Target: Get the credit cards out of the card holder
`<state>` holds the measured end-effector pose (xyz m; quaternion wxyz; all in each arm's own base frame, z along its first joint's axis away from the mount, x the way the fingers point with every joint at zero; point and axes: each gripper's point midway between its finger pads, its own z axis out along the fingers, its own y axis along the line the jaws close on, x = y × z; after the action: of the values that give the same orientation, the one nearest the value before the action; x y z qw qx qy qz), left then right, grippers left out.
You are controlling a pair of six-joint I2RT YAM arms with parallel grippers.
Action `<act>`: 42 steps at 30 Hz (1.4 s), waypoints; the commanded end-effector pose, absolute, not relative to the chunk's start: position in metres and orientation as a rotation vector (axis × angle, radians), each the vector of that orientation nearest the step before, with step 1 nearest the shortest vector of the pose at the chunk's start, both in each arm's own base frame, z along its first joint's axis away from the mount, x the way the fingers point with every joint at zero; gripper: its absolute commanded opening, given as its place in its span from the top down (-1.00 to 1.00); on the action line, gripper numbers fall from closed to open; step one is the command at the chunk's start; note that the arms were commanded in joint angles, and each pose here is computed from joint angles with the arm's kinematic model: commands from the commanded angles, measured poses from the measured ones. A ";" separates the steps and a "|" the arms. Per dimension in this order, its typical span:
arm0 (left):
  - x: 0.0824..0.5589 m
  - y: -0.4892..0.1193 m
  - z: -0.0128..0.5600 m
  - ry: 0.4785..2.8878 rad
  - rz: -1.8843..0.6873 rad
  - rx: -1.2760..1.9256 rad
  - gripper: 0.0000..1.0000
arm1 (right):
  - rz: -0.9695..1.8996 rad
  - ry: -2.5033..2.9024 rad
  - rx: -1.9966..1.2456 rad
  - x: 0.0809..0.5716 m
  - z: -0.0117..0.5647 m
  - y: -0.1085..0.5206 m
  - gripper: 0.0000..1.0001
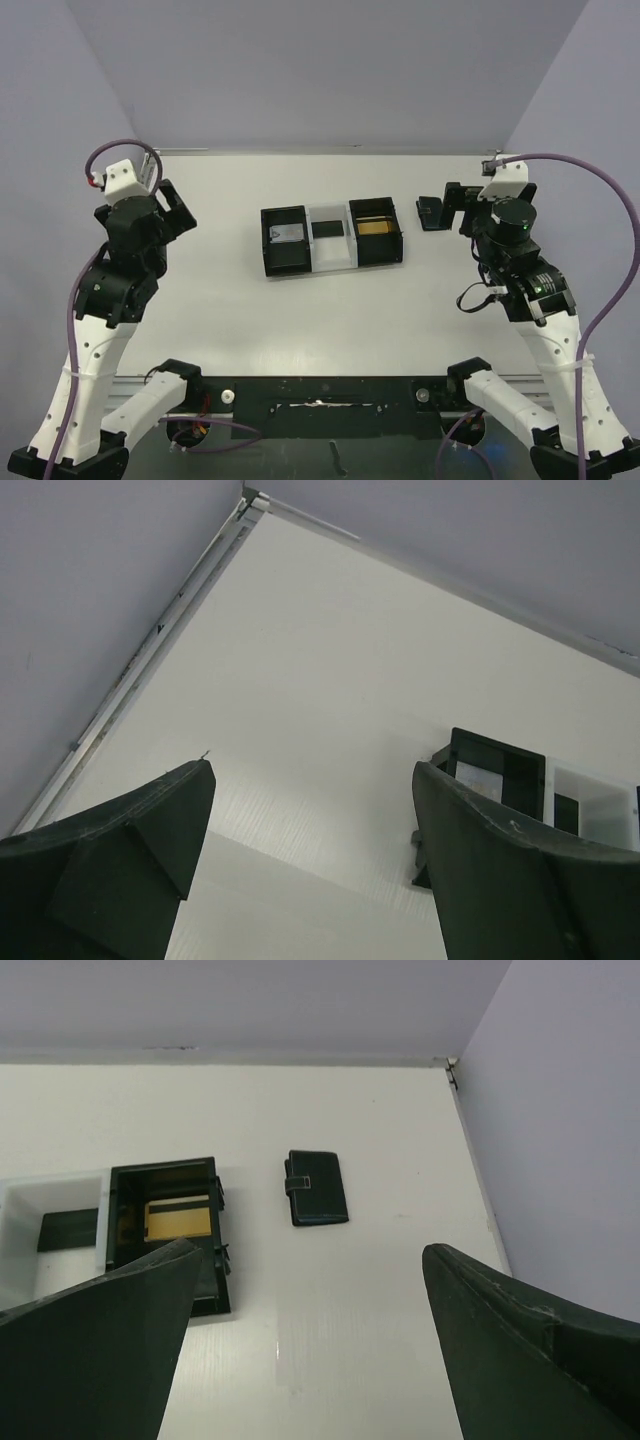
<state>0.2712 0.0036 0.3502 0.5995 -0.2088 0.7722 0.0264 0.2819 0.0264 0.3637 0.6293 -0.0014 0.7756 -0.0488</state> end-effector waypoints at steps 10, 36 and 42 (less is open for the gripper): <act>0.312 -0.035 0.246 2.056 -0.248 -0.500 -0.83 | 0.023 2.036 0.259 0.323 0.250 -0.001 -0.95; 0.273 -0.201 0.162 2.290 -0.868 -0.010 -0.94 | 0.170 2.464 0.479 0.495 0.104 -0.040 -0.72; 0.273 -0.196 0.181 2.173 -0.861 -0.002 -0.93 | 0.111 2.479 0.403 0.525 0.096 -0.024 -0.68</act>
<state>0.2630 -0.1925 0.1479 0.3183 -0.0219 0.8937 -0.3154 0.5072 -0.0381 0.0768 0.2885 0.1806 0.9388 0.0524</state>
